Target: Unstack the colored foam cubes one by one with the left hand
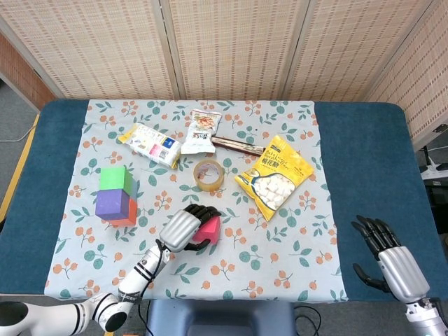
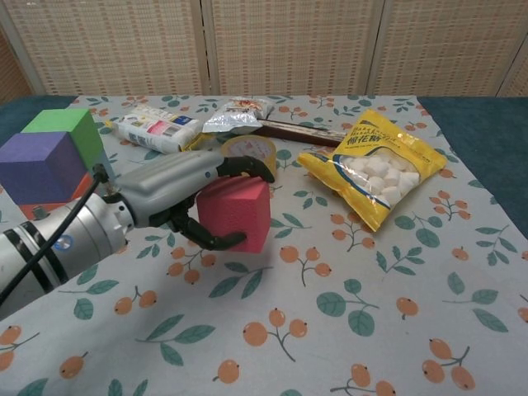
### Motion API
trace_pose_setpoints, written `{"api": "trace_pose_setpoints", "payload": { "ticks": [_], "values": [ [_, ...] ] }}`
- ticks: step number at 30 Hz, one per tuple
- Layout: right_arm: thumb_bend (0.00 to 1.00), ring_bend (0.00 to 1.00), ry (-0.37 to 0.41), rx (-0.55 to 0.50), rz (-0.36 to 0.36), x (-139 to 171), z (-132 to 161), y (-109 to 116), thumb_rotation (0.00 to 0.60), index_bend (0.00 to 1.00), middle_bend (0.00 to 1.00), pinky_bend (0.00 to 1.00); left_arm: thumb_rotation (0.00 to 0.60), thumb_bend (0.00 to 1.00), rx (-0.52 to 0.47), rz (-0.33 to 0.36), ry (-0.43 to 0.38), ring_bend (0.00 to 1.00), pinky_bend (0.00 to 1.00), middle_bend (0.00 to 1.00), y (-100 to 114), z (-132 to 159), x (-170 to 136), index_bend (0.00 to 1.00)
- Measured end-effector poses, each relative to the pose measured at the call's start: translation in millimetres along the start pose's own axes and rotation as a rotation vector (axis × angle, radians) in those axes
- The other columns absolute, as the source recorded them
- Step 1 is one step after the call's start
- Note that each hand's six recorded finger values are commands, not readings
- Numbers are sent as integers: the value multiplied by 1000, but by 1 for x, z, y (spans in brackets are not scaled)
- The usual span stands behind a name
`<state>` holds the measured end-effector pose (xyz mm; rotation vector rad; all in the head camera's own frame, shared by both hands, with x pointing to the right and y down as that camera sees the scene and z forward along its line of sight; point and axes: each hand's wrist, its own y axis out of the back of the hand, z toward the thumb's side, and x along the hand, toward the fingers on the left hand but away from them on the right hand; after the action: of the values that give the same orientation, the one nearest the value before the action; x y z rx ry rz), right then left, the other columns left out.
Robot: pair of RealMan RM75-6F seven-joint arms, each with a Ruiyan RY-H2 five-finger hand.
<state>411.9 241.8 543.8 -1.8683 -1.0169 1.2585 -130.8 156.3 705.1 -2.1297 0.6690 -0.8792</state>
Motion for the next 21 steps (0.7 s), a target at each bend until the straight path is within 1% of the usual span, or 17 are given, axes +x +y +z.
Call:
{"api": "trace_pose_setpoints", "payload": {
  "ticks": [2, 3, 4, 5, 9, 16, 18, 21],
  "values": [
    [268, 0, -2, -8, 1, 0, -1, 1, 600, 0, 0, 0, 600, 394, -9, -4, 8, 125, 86, 64, -6, -1, 2, 3],
    [268, 0, -3, -9, 2, 0, -2, 2, 600, 0, 0, 0, 600, 385, -15, -5, 10, 69, 51, 23, -9, -2, 3, 0],
    [268, 0, -4, -9, 2, 0, -2, 2, 600, 0, 0, 0, 600, 374, -26, -6, 12, 28, 31, 2, -11, -3, 4, 0],
    [268, 0, -6, -9, 1, 0, -2, 2, 600, 0, 0, 0, 600, 364, -36, -5, 11, 8, 21, 0, -12, -2, 5, 0],
    [268, 0, -6, -7, -2, 0, -2, 2, 600, 0, 0, 0, 600, 353, -60, -2, -3, 0, 10, 0, -12, 2, 4, 0],
    [268, 0, 0, -5, -4, 1, 1, 2, 600, 0, 0, 0, 600, 329, -78, -28, -1, 0, 10, 0, -5, 5, -2, 0],
    [268, 0, 1, -7, -2, 2, 1, 2, 600, 0, 0, 0, 600, 318, -66, -18, -1, 0, 10, 0, -1, 4, -5, 0],
    [268, 0, 1, -10, -5, 2, 1, 3, 600, 0, 0, 0, 600, 326, -17, 25, 9, 8, 13, 0, 13, -1, -13, 0]
  ]
}}
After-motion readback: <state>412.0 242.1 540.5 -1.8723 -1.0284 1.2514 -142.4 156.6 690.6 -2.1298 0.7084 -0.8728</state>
